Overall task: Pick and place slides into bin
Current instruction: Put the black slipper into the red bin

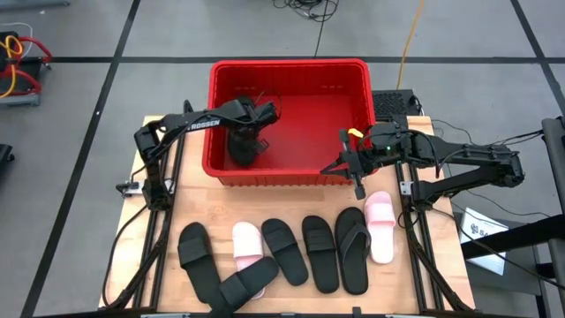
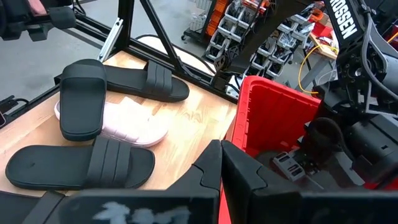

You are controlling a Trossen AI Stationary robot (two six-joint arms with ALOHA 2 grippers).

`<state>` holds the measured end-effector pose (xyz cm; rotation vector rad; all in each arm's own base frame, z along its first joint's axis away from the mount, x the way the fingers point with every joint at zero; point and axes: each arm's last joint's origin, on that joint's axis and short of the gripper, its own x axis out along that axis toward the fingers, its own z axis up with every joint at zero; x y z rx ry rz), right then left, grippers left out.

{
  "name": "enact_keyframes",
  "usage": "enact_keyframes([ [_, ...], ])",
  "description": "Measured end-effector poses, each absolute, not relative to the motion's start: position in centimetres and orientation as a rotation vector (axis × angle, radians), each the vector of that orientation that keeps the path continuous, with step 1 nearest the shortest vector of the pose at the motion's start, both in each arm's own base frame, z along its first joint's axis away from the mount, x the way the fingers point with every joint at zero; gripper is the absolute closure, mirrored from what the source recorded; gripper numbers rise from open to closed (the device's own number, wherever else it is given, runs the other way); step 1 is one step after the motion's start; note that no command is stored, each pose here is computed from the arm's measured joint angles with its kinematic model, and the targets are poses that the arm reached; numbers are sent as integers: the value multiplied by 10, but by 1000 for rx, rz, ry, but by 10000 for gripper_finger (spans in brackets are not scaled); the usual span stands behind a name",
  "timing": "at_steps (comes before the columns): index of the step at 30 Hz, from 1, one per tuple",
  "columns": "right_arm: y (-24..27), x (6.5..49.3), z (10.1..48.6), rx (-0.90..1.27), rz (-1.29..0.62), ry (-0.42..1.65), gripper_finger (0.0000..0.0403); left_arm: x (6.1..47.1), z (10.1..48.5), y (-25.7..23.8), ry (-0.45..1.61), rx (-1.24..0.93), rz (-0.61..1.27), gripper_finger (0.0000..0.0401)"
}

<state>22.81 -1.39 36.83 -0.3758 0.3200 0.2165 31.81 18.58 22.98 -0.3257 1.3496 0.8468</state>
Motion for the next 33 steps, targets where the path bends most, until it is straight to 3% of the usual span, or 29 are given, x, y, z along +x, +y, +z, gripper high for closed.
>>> enact_keyframes([
  [15, -14, 228, 368, -376, 216, 320, 403, 318, 230, 186, 1348, -329, 852, 294],
  [20, -14, 228, 368, -376, 216, 320, 403, 316, 235, 184, 1348, -316, 807, 282],
  [27, -14, 228, 368, -376, 216, 320, 403, 295, 288, 167, 1191, -368, 742, 281],
  [33, -14, 228, 368, -376, 216, 320, 403, 260, 345, 123, 1070, -332, 678, 281],
])
